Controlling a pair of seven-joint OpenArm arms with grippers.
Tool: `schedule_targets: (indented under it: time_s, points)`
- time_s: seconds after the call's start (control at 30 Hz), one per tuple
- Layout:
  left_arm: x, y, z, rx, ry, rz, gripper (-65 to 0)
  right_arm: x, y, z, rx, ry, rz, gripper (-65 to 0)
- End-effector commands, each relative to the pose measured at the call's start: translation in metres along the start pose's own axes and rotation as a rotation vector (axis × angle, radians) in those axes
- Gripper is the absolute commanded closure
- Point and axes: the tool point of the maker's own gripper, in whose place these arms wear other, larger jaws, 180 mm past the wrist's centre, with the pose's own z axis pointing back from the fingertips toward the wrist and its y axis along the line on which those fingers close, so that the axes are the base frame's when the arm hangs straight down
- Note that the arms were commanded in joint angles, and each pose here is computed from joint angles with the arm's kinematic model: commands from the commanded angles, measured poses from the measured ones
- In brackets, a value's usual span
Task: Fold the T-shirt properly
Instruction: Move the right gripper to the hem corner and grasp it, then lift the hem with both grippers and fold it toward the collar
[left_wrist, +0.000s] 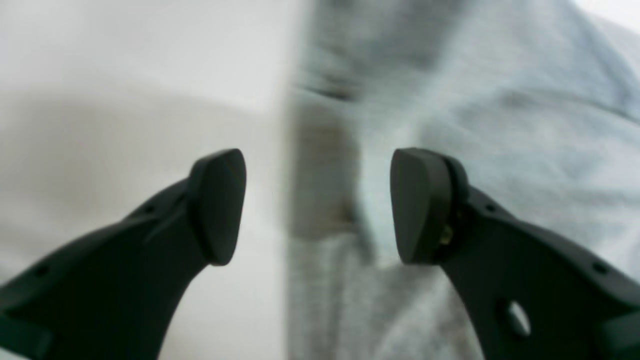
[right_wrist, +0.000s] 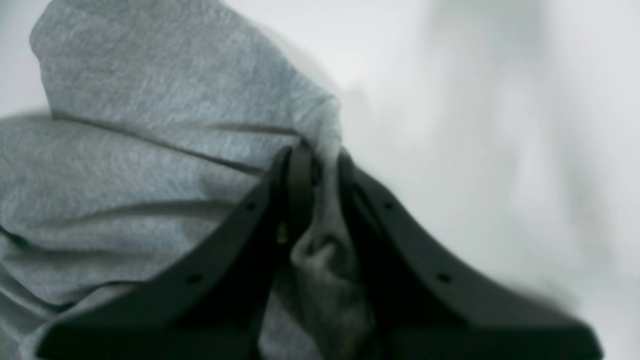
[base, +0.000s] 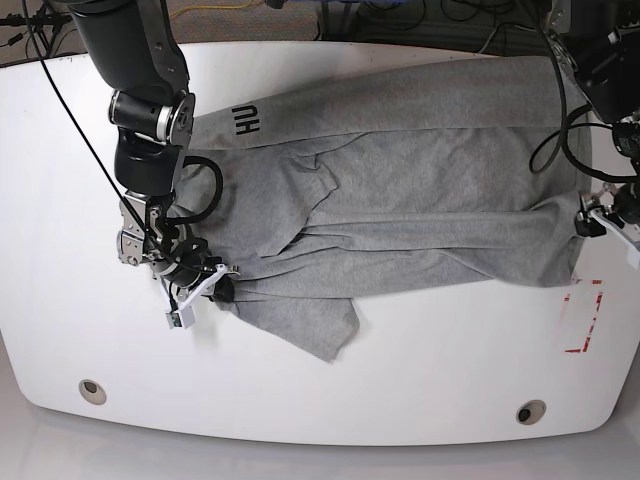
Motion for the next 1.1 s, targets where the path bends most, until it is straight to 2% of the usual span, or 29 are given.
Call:
schedule_targets:
  time_s: [0.0, 0.2, 0.33, 0.47, 0.8, 0.93, 1.07]
  points:
    - [0.043, -0.002, 0.009, -0.014, -0.13, -0.004, -41.3, 0.015, -0.003, 0.003, -0.005, -0.015, 0.024, -5.2]
    - [0.062, 0.008, -0.001, -0.022, -0.165, 0.101, -41.3, 0.015, -0.003, 0.003, -0.006, -0.019, 0.023, -5.2]
    - [0.067, 0.0, -0.024, -0.064, -0.167, 0.152, -41.3, 0.016, -0.003, 0.003, -0.005, -0.02, 0.022, -5.2]
    - [0.065, 0.006, -0.037, -0.062, -0.155, 0.16, -41.3, 0.016, -0.003, 0.003, -0.005, -0.021, 0.021, -5.2]
    - [0.05, -0.013, -0.065, -0.096, -0.116, 0.174, -41.3, 0.012, -0.004, 0.004, -0.006, -0.017, 0.017, -5.2]
    - [0.041, -0.035, -0.077, -0.134, -0.093, 0.184, -41.3, 0.016, -0.005, 0.006, -0.012, -0.033, 0.031, -5.2]
    - [0.037, -0.041, -0.081, -0.145, -0.084, 0.186, -41.3, 0.015, -0.007, 0.009, -0.019, -0.038, 0.042, -5.2]
